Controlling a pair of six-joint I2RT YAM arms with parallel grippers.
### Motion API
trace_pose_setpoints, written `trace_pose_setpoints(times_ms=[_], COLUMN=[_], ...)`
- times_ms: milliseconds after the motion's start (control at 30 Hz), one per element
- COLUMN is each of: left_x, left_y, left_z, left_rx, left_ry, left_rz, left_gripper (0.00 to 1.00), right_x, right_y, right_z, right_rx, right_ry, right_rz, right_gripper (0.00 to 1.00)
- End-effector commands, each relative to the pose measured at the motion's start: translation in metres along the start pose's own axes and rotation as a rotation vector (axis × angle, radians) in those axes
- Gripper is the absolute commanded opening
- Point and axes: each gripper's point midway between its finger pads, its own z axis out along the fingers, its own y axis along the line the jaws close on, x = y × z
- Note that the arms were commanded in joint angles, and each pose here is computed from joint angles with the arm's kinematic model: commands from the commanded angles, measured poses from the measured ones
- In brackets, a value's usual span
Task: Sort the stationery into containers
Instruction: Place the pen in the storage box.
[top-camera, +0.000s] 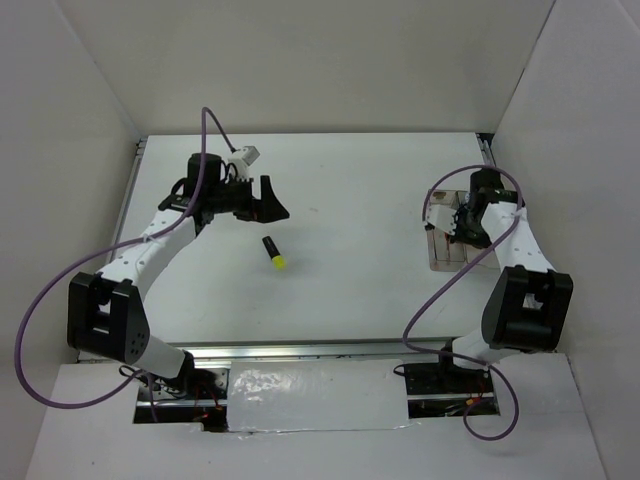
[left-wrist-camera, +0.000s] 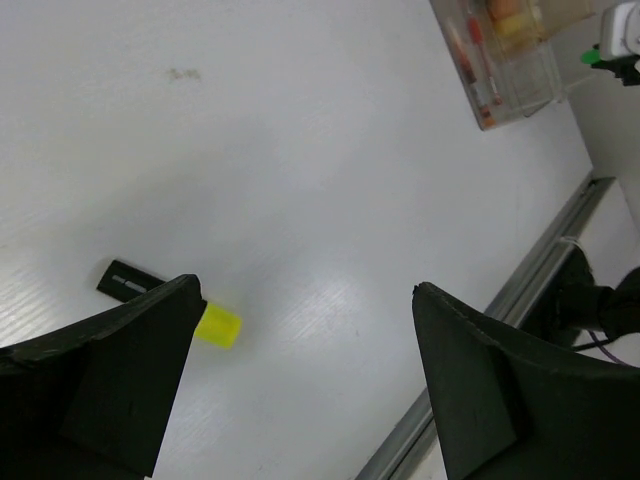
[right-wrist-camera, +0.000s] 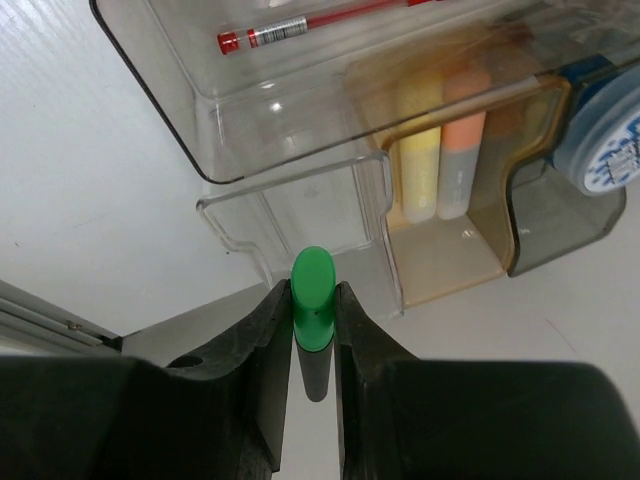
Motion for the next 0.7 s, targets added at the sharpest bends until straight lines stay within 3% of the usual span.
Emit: trace_pose_setpoints(times_ms=[0,167,333,433,467,600,667], left_x=[-0.014,-0.012,-0.012,-0.006,0.003,0.016,0.025], left_y=[0.021,0.032,0.033,0.017,0.019,0.023,0.025], left_z=[-0.008,-0.013,-0.015,-0.013,-0.013,-0.010,-0.009], left_rx=[-0.117,-0.159,-0.132,0.000,0.038,0.119,0.202], left_ry=[-0.042,-0.027,-0.023,0.011,0.076,0.169,0.211], left_rz=[0.062,0.094,0.140,0.279,0.405,0.581,0.794], left_gripper=[0.99,0.99,0.99,0.99,0.98,0.86,0.80], right_x=[0.003,0.003,0.006,0.006,0.005,-0.005,-0.011], right_y=[-0.009,-0.008,-0.004,-0.004,-0.007,-0.012,-0.019], right_z=[0.006,0.014,0.018,0.018,0.018,0.009,-0.002], right_rx=[0.020,-0.004,-0.014,-0.012,-0.006,-0.006,0.006], right_ry=[0.040,0.082,0.115,0.131,0.125,0.086,0.058], right_rz=[-0.038,-0.060,-0.074,-0.069,-0.056,-0.018,0.016], right_gripper=[0.13,0.17,0.35,0.45,0.45,0.47,0.46])
